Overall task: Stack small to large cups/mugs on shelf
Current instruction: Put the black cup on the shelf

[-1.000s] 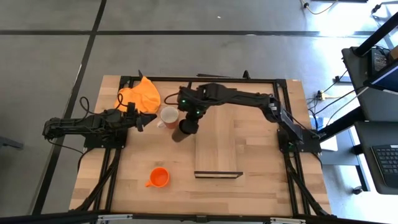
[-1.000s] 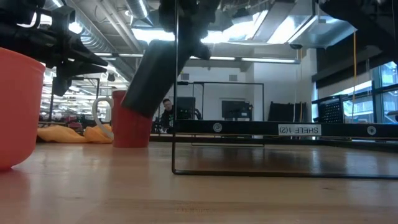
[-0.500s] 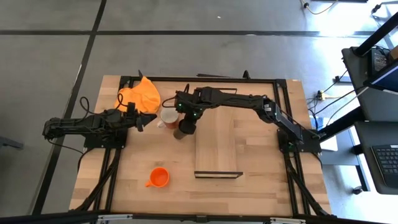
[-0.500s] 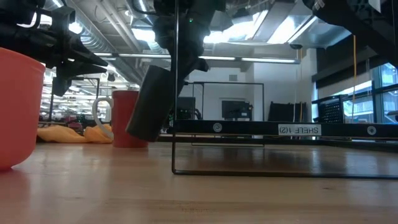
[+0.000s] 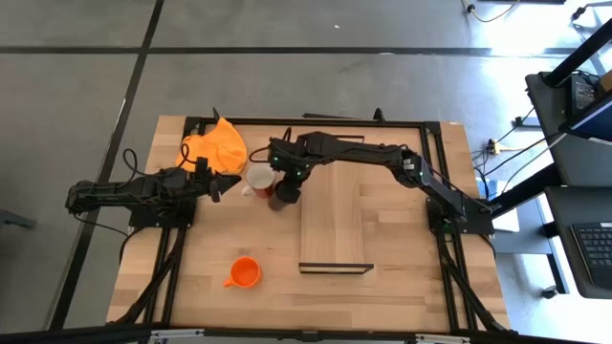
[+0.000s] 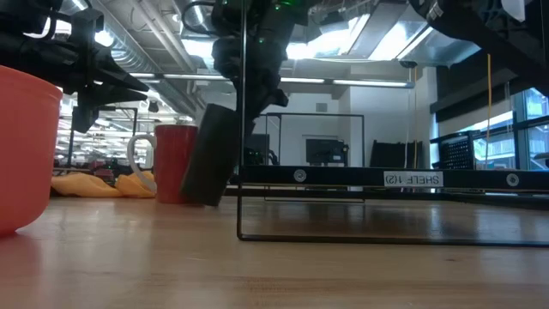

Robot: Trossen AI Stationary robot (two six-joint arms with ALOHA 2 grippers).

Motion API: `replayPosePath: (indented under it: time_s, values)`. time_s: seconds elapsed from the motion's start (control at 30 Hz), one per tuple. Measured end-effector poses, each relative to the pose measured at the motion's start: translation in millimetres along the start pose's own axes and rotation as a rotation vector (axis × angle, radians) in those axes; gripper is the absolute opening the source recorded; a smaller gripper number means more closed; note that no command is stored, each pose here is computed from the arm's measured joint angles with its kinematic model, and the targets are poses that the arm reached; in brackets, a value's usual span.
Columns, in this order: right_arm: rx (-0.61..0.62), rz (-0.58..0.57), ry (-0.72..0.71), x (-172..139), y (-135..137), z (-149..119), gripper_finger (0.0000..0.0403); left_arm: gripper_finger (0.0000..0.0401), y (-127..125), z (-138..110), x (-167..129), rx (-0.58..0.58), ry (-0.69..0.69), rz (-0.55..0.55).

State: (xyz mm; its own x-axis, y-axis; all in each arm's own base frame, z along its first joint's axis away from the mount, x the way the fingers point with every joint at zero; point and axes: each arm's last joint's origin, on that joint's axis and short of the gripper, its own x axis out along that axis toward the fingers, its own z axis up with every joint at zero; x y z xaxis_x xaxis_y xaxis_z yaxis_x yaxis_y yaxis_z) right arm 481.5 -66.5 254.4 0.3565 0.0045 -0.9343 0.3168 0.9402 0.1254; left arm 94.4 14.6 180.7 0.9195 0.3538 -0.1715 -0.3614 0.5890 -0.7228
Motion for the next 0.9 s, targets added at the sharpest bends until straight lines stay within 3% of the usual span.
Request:
replayPosePath:
  time_s: [0.9]
  values:
    - [0.012,-0.004,0.019,-3.2,-0.9,-2.0,0.0005,0.0057,0.0,0.0,0.0,0.022,0.0,0.0]
